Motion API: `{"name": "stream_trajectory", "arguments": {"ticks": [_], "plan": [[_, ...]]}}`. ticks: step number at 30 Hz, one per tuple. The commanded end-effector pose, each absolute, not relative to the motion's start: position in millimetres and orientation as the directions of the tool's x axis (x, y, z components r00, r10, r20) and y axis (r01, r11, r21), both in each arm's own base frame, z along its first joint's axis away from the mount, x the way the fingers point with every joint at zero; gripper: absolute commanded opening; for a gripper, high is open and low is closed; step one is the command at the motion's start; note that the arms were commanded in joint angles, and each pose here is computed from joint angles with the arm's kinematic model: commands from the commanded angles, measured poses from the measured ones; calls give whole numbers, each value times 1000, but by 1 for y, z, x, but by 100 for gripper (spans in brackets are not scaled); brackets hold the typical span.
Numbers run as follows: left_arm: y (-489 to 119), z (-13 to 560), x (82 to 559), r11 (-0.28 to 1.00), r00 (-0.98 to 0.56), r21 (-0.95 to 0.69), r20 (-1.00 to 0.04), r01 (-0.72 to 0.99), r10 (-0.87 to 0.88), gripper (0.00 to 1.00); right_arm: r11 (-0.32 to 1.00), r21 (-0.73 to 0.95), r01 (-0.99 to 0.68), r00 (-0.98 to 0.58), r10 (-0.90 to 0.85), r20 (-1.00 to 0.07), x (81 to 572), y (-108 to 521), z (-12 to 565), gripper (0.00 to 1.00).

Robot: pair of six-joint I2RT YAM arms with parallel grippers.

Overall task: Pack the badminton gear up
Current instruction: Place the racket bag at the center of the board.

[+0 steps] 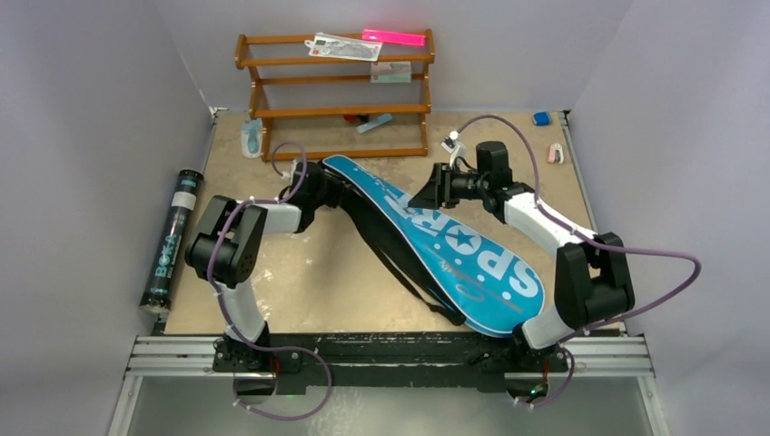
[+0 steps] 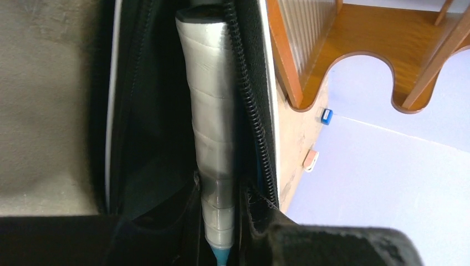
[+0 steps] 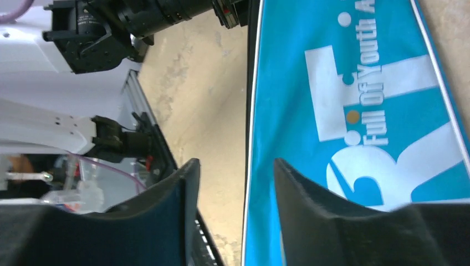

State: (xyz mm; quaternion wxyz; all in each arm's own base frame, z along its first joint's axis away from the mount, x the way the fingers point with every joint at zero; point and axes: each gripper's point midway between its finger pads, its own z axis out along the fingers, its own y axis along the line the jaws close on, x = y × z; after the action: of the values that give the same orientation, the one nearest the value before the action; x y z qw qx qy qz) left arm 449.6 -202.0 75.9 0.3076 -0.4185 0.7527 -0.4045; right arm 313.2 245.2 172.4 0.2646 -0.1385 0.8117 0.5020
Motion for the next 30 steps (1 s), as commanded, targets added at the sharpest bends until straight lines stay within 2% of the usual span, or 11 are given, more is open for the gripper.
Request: {"name": "stream_trajectory", "arguments": {"ticks": [1, 4, 6, 9, 12, 19, 24, 30], "plan": [[-209, 83, 458, 327, -479, -894, -152, -306, -864, 0, 451, 639, -623, -743, -85, -664, 312, 265, 187, 59], [-211, 74, 462, 354, -491, -887, -176, -297, -853, 0, 542, 551, -634, -719, -151, -679, 314, 275, 175, 61], [-215, 70, 464, 381, -517, -881, -196, -281, -833, 5, 601, 490, -632, -707, -190, -681, 317, 276, 163, 61], [-219, 66, 465, 459, -572, -853, -253, -249, -780, 24, 672, 386, -633, -688, -258, -678, 316, 276, 142, 61], [-218, 67, 457, 508, -625, -835, -285, -210, -727, 47, 696, 334, -635, -685, -309, -659, 311, 278, 122, 61], [-195, 91, 430, 646, -650, -731, -385, -219, -655, 69, 679, 317, -662, -662, -331, -673, 301, 293, 112, 62], [-166, 90, 403, 762, -693, -579, -421, -291, -585, 71, 684, 254, -684, -630, -378, -679, 295, 298, 102, 60], [-129, 88, 375, 745, -653, -552, -414, -374, -634, 68, 691, 187, -698, -613, -443, -654, 288, 310, 79, 56]]}}
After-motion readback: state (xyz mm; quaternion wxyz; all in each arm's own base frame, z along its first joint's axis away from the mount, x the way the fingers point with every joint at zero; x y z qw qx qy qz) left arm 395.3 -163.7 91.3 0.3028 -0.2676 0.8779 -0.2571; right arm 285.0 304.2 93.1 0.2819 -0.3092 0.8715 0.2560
